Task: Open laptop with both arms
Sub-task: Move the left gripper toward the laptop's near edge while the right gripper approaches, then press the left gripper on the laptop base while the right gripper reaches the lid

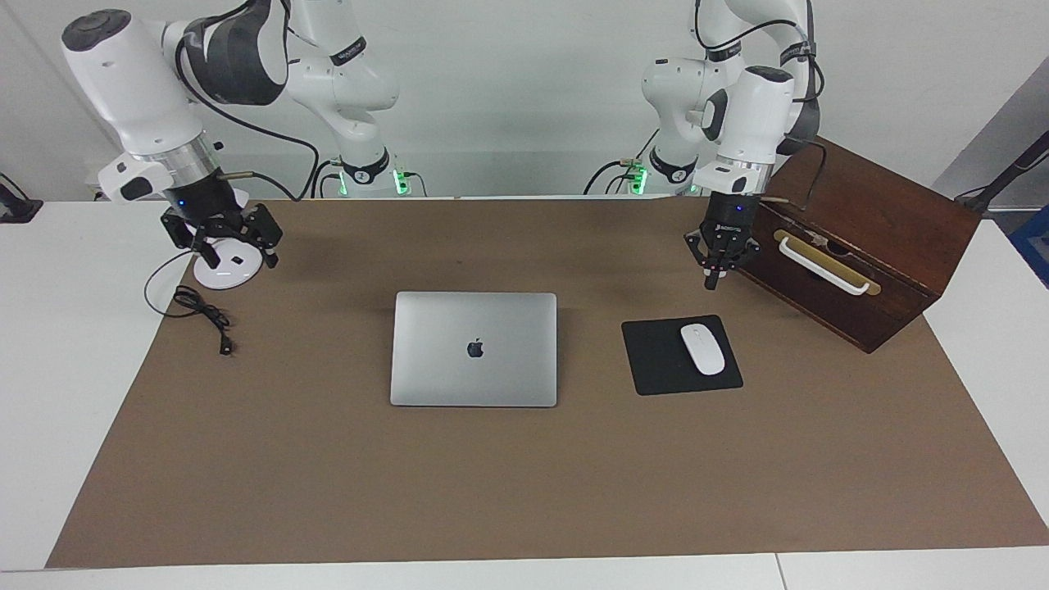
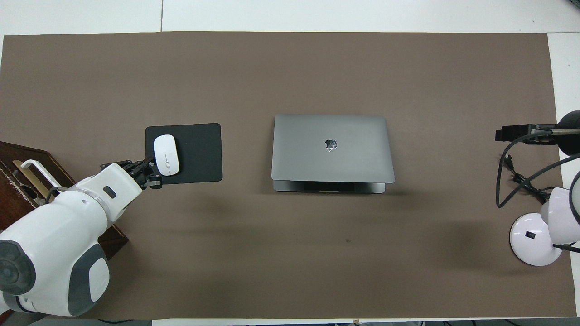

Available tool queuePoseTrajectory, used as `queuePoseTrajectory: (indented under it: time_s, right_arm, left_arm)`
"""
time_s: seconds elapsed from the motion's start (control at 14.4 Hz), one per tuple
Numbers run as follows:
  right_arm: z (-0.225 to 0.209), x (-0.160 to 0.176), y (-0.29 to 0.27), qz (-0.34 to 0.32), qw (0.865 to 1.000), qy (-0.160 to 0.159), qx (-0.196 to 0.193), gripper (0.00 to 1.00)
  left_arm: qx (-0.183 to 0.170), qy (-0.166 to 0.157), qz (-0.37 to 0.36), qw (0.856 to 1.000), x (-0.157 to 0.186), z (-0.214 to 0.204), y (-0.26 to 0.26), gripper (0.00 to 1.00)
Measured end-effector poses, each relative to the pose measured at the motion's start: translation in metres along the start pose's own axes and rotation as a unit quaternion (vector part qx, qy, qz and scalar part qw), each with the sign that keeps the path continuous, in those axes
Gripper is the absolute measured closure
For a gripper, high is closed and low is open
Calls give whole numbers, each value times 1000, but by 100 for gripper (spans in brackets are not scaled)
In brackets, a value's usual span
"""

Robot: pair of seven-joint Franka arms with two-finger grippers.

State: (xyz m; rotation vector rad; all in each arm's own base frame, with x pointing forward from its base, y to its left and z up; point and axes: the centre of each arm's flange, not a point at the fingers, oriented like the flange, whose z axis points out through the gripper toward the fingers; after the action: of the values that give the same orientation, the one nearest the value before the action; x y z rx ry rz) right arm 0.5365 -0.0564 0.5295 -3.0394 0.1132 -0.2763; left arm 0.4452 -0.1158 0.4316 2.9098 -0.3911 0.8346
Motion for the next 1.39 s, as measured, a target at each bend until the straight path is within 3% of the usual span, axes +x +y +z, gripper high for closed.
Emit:
queuePoseTrajectory:
  time_s: [0.35, 0.62, 0.83, 1.11, 1.39]
  right_arm:
    - [48, -11, 1, 32, 996, 61, 62, 0]
    - [77, -23, -14, 84, 982, 95, 139, 0]
    - [92, -33, -44, 164, 955, 119, 216, 0]
    - [122, -63, -109, 282, 906, 142, 282, 0]
    - [147, -103, -173, 399, 852, 123, 315, 0]
  left_arm:
    - [-15, 42, 32, 998, -26, 44, 34, 99]
    - [-27, 58, 54, 996, -41, 77, 58, 99]
    - [-40, 74, 72, 994, -47, 85, 80, 99]
    - [-59, 90, 98, 989, -65, 104, 112, 99]
    - [-75, 86, 100, 988, -78, 112, 141, 99]
